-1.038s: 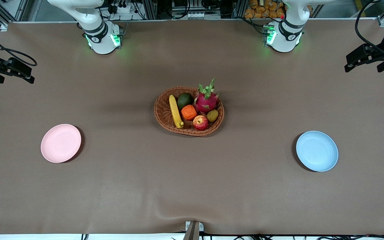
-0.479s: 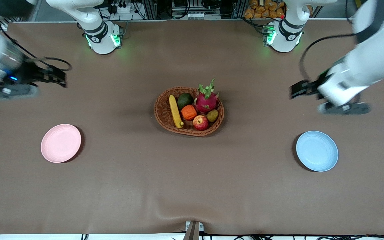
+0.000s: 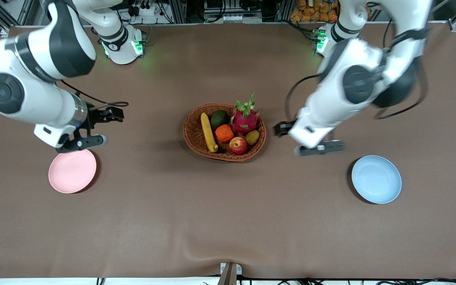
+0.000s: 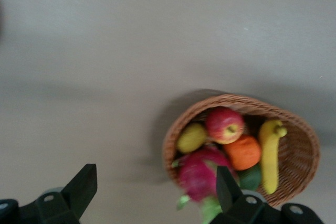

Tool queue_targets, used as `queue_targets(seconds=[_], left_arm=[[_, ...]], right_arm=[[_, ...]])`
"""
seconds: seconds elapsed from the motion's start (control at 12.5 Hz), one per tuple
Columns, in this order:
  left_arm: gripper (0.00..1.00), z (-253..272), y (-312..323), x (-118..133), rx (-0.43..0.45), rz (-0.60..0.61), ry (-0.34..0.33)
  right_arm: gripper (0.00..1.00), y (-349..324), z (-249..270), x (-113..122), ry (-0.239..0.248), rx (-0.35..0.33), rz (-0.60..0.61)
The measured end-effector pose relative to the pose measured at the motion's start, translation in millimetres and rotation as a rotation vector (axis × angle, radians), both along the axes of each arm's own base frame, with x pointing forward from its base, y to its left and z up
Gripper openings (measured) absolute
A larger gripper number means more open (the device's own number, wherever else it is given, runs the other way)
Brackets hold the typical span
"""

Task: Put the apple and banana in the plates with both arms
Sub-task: 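Reach the left gripper into the basket while the right gripper approaches it, then close the left gripper on the red apple while the right gripper hovers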

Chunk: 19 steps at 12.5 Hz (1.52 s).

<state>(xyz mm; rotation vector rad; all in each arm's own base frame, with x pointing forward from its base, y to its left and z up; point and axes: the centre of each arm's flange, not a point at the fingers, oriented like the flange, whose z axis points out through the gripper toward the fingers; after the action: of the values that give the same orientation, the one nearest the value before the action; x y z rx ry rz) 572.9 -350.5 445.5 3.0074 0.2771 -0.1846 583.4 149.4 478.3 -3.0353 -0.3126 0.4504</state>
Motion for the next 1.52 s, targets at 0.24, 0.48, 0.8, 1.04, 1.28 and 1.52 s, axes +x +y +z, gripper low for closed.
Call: queue_targets(seconds=[0.24, 0.48, 0.8, 1.04, 1.28, 1.52], left_arm=[[1.0, -70.5, -63.8, -17.4, -0.012, 0.054, -0.009], [1.0, -125.9, -85.3, -26.0, 0.014, 0.028, -0.008], [1.0, -182.7, -116.2, -46.6, 0.037, -0.032, -0.005], [1.0, -193.9, -124.6, -52.9, 0.038, -0.045, -0.001], [1.0, -199.1, -130.4, -57.2, 0.036, -0.055, -0.005], [1.0, -215.0, -132.5, -54.7, 0.022, -0.055, -0.029]], right_arm=[[1.0, 14.0, -33.3, 5.9, 0.043, 0.003, 0.017], [1.0, 68.2, -39.9, -5.5, 0.026, 0.011, 0.106], [1.0, 84.6, -43.1, -12.5, 0.03, -0.001, 0.119], [1.0, 42.0, -41.3, 9.9, -0.02, 0.006, 0.043], [1.0, 24.1, -46.4, 19.9, -0.06, 0.017, 0.014], [1.0, 27.6, -51.7, 19.8, -0.074, 0.021, 0.018]])
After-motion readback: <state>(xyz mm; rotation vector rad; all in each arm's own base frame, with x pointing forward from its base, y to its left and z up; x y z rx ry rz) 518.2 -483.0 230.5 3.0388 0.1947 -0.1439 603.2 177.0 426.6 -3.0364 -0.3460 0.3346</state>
